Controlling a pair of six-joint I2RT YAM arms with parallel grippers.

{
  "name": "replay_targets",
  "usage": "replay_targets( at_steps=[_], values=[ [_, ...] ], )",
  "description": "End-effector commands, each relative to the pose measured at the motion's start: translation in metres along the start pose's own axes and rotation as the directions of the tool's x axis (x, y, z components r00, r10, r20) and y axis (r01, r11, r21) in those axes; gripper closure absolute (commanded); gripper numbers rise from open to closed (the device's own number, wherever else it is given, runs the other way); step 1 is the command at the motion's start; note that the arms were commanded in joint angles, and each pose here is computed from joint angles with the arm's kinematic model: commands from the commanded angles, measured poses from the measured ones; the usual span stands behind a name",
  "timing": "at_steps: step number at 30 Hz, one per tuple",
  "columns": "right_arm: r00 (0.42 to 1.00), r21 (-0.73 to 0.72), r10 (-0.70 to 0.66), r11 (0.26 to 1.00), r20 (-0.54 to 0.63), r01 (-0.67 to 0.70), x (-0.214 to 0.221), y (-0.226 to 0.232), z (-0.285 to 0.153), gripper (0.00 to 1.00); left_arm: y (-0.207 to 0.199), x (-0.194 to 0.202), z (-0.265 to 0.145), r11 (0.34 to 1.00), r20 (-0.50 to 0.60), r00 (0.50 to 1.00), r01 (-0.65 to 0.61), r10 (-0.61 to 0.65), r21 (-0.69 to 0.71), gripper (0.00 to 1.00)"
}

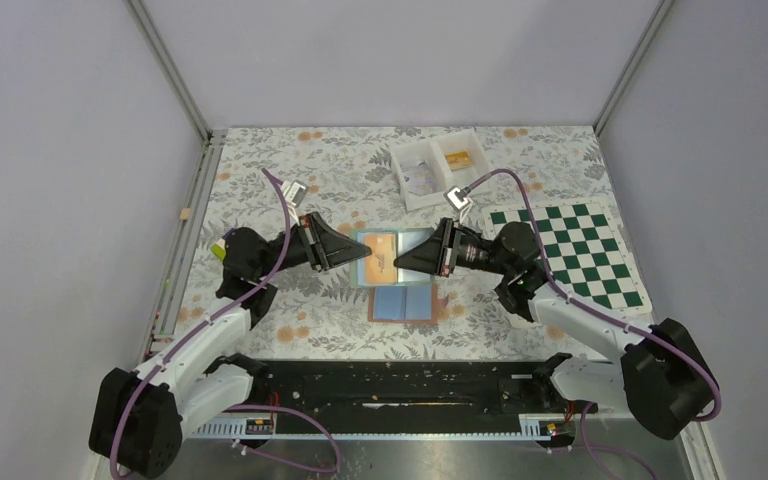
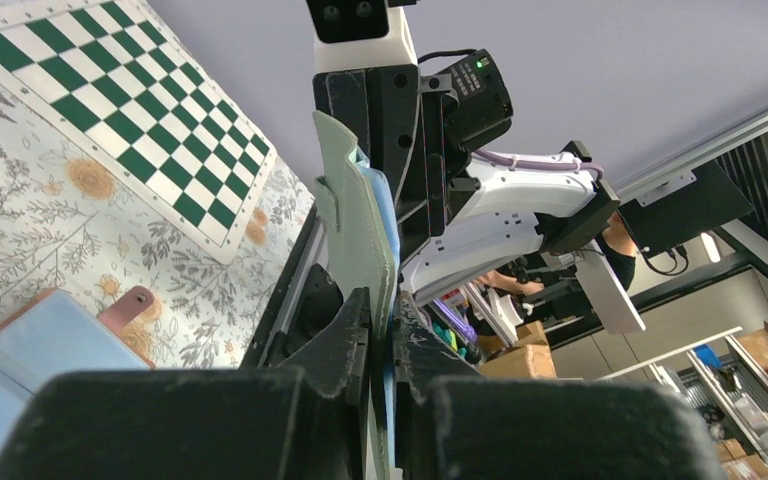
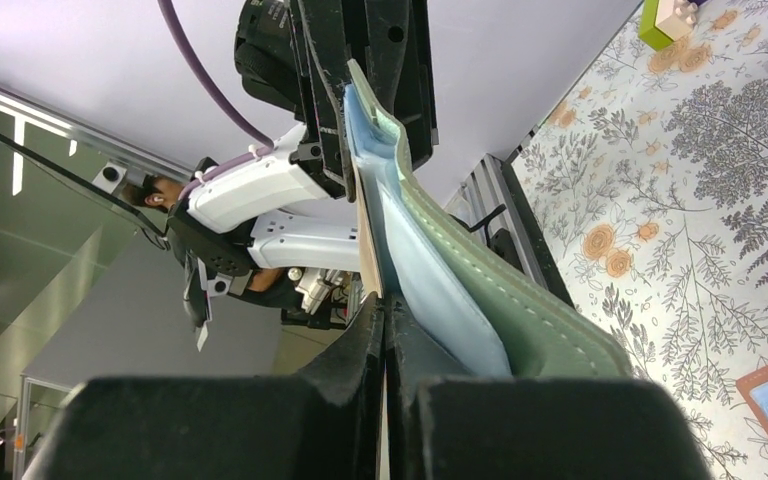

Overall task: Take the credit cards out of the card holder
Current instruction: Remove the credit card from the card holder.

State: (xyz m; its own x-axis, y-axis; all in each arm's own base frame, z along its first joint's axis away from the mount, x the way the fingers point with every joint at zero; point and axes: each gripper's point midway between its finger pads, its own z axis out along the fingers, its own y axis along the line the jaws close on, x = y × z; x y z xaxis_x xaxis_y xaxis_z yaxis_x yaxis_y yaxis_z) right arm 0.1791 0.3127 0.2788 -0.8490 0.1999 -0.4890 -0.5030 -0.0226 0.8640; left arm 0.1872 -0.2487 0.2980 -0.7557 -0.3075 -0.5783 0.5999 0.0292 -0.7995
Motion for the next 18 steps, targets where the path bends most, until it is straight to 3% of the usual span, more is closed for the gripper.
replay_targets(
  at_steps=[1, 13, 18],
  values=[
    [0.994, -0.055, -0.095, 0.994, 0.049, 0.098, -0.007, 0.022, -0.005, 1.00, -0.016, 0.008, 0.000, 0.998, -0.085, 0.996, -0.013, 0.017, 0.054, 1.00],
    [0.995, -0.011, -0.091, 0.996, 0.028, 0.091, -0.002, 0.014, -0.010, 1.00, -0.019, 0.006, -0.005, 0.999, -0.090, 0.996, -0.020, 0.024, 0.042, 1.00],
    [0.999, -0.026, -0.045, 0.999, 0.020, 0.045, -0.009, 0.017, -0.001, 0.74, -0.019, 0.007, -0.006, 0.999, -0.082, 0.997, -0.010, 0.014, 0.049, 1.00]
  ],
)
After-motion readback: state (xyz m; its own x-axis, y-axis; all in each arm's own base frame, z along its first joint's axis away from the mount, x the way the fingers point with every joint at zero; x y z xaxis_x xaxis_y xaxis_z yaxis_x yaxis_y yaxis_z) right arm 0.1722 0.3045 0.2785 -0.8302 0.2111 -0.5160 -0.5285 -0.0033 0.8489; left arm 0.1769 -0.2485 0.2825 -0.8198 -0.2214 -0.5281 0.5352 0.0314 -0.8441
